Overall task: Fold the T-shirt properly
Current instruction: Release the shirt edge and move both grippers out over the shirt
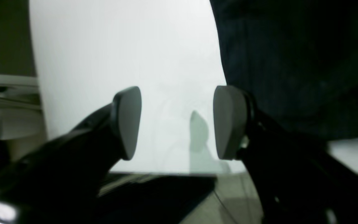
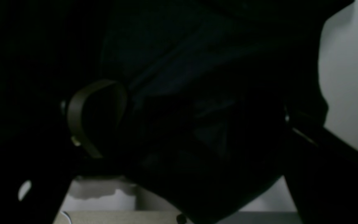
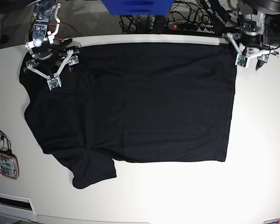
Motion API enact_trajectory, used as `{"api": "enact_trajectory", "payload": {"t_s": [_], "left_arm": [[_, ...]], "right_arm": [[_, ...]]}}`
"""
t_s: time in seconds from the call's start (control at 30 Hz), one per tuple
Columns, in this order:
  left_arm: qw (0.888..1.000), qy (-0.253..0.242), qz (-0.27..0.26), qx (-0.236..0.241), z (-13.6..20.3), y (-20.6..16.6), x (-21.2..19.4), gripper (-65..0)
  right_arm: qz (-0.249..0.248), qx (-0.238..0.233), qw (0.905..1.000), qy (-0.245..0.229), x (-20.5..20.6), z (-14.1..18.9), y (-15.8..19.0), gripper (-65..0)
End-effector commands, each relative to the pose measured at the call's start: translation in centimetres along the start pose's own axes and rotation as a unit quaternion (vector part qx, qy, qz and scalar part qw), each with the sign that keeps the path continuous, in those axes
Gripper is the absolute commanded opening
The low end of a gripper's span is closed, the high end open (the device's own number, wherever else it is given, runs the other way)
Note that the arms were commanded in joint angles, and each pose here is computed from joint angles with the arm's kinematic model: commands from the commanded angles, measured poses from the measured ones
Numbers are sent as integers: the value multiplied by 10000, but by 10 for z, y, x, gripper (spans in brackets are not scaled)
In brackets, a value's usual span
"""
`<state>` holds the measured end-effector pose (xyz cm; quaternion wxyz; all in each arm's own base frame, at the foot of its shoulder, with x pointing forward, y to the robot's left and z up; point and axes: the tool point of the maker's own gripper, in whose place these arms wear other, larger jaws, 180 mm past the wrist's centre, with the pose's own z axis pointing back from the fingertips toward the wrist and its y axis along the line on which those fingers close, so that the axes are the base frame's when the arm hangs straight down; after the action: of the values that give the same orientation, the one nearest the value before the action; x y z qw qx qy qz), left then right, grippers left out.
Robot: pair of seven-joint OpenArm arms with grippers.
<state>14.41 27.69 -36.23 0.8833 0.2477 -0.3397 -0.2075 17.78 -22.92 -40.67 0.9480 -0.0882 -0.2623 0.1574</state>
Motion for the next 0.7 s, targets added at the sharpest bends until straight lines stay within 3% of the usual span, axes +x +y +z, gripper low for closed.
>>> {"api": "enact_trajectory", "payload": {"t_s": [0.0,0.33,0.67], "left_arm": [[9995,-190,-48,238,2,11,12,-312],[9978,-513,122,396,-7,17,38,-313],[9945,-996,182,281,-18,5,79,-313]], "right_arm": [[31,-103,9998,-170,9,4,-7,-54],[71,-123,9995,-272,14,5,-9,-54],[209,-251,9862,-1625,70,14,-22,-54]]}}
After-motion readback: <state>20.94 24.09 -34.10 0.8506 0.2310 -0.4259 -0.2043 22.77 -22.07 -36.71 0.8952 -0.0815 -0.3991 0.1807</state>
